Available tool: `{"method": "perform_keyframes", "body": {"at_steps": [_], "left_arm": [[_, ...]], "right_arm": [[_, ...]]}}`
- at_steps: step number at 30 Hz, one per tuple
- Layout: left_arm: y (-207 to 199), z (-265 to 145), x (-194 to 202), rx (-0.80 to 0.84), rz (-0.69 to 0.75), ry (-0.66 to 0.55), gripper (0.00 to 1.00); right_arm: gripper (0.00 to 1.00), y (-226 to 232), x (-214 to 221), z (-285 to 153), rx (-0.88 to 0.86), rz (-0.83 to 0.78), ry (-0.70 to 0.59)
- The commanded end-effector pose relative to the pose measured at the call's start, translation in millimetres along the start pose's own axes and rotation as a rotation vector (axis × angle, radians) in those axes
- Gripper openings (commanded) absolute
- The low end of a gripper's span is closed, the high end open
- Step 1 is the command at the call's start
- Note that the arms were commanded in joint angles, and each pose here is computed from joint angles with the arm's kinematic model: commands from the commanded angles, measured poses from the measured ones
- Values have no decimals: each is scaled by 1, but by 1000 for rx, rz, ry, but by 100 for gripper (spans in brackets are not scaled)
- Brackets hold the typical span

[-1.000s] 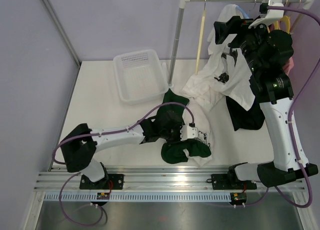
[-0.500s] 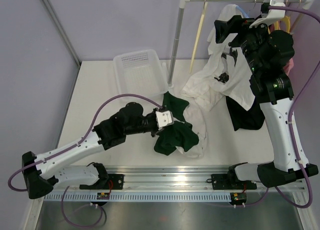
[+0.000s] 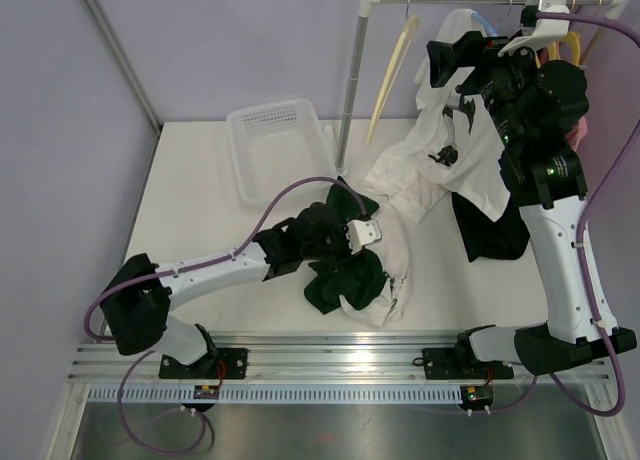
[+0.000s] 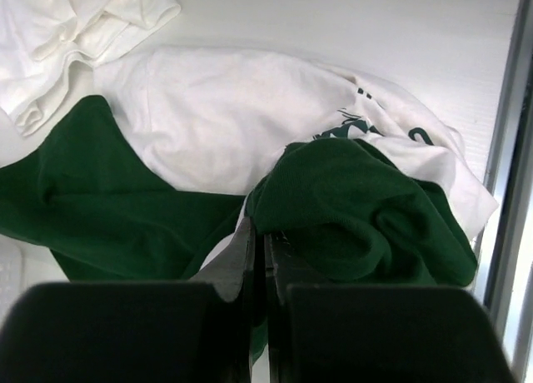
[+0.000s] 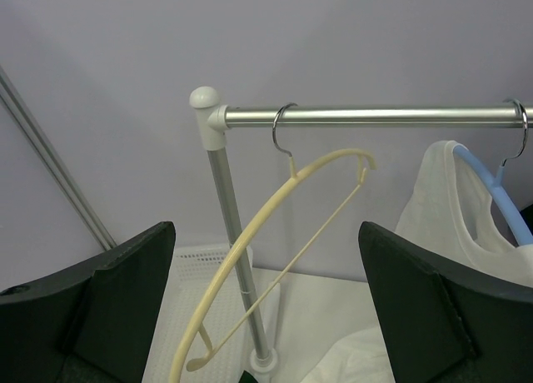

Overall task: Remove the t-shirt from the hanger
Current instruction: Place the tshirt into the basket

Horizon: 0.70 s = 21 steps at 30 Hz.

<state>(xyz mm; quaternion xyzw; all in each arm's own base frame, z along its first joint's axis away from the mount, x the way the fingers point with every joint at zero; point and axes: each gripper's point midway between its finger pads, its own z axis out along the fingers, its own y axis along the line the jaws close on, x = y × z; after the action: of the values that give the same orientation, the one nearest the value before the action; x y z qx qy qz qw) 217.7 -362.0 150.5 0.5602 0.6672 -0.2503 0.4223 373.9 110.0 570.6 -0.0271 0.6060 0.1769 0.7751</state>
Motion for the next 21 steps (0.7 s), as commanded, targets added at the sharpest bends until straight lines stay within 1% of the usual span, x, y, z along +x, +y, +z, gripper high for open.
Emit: {"method": "perform_keyframes", "body": {"at_steps": [1,2,3,4,5,6,7,9,10,12,14,15,17,19,21], "left_arm": [[13,20,-18,-20,20,-54,7],[11,24,-20,2,23,-48,13],[7,30,-12,28,16,-19,48],[2,36,2,62,2,30,70],[1,40,0,79,-6,33,86],[-1,42,2,91,-16,46,99],[-5,47,14,113,-31,88,99],[-6,52,12,127,-46,100,99],[-9,59,26,145,-62,145,99],[-10,67,28,163,-84,174,99],[-14,78,50,182,-115,252,99],[-13,82,49,180,-125,259,99],[-16,90,68,182,-144,321,99],[-18,95,72,168,-145,336,99],[-19,102,85,145,-131,385,99]], "right_arm": [[99,6,-17,-5,-31,-1,-52],[99,6,-17,-5,-30,0,-49],[100,7,-17,-5,-32,-1,-50],[99,7,-17,-6,-33,-1,-48],[100,7,-17,-6,-33,-1,-48],[100,7,-17,-7,-35,-3,-49],[99,8,-16,-7,-39,-3,-46],[100,8,-17,-8,-39,-8,-47],[99,8,-17,-9,-41,-9,-47],[100,9,-18,-10,-42,-10,-47],[100,9,-18,-11,-44,-12,-49],[99,9,-18,-11,-45,-14,-48],[99,9,-18,-12,-44,-14,-51],[100,9,-18,-12,-48,-14,-52],[100,9,-18,-13,-51,-17,-53]]}}
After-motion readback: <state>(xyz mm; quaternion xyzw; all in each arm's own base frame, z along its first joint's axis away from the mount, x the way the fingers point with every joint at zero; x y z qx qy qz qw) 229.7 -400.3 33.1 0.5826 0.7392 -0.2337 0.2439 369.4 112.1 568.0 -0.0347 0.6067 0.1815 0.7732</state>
